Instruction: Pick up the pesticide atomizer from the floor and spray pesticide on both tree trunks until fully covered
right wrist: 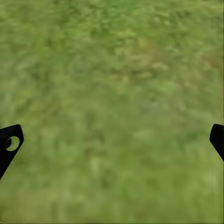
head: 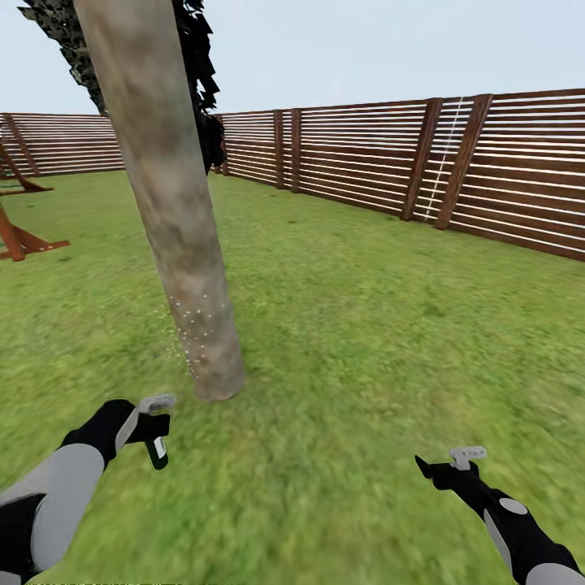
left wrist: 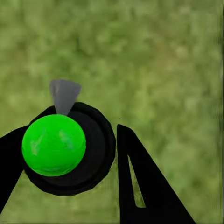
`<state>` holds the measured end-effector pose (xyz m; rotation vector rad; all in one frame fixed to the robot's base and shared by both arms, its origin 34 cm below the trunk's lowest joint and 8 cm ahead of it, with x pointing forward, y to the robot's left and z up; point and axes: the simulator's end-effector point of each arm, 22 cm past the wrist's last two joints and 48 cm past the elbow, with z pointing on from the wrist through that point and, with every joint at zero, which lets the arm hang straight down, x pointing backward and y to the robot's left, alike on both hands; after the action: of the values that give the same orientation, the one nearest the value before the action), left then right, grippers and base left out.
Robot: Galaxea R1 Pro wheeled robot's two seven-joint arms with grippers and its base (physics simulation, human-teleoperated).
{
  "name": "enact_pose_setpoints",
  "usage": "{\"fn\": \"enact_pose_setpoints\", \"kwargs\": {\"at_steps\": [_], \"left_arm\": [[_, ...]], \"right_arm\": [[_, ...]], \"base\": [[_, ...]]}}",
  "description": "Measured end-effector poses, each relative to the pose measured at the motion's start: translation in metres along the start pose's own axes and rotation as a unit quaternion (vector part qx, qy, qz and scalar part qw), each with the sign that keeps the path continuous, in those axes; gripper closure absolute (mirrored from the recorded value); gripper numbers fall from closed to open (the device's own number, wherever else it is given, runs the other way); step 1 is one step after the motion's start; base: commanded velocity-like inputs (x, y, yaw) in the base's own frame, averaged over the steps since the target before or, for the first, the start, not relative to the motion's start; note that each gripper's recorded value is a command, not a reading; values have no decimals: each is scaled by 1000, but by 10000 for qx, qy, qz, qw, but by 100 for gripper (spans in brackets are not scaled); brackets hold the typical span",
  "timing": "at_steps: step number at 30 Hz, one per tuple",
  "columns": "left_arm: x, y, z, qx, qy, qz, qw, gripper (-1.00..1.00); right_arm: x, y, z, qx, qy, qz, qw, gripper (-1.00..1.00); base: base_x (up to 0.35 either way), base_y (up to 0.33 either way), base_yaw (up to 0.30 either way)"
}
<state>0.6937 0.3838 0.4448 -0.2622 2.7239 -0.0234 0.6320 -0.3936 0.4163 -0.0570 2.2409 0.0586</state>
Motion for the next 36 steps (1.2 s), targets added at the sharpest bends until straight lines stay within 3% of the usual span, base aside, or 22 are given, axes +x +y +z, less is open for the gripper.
{"fn": "enact_pose_setpoints", "kwargs": {"at_steps": [3, 10, 25, 36], "left_arm": [[-3, 2, 1, -11, -156, 20, 9999, 100], [10, 16, 5, -165, -86, 23, 9998, 100], [12, 8, 6, -147, -64, 71, 9998, 100], [12, 9, 6, -151, -64, 66, 9998, 100]], "right_arm": [[0, 1, 0, -11, -4, -5, 10000, -100], [1, 1, 0, -11, 7, 0, 10000, -100], [2, 2, 0, -14, 21, 7, 10000, -100], [3, 3, 0, -22, 27, 14, 10000, -100]], "base": [[105, -63, 16], [172, -228, 1], [156, -260, 186], [9, -313, 44]]}}
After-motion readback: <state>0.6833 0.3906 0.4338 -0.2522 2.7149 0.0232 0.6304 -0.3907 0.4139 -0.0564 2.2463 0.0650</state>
